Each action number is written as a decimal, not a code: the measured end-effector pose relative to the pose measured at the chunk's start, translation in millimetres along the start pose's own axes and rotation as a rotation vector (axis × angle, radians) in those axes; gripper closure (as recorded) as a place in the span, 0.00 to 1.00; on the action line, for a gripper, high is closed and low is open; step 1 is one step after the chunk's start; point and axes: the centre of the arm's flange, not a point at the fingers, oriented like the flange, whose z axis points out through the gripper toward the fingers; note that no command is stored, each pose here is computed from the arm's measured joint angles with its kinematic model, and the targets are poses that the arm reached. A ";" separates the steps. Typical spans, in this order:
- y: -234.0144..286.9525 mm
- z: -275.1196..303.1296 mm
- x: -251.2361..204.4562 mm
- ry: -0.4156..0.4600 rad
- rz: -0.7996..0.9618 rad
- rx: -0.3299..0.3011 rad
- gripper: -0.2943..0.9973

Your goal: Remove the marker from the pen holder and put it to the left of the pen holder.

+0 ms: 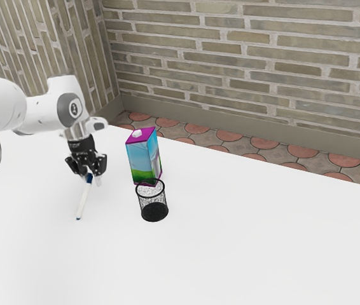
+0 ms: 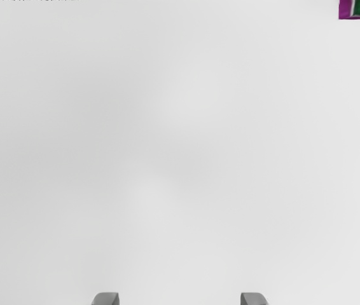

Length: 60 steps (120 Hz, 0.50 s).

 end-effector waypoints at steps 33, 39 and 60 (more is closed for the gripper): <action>-12.0 23.6 6.1 -0.004 -0.005 -0.027 0.73; -6.3 15.5 5.8 0.009 0.010 -0.029 0.67; 111.1 -169.0 -71.4 0.205 0.251 -0.011 0.43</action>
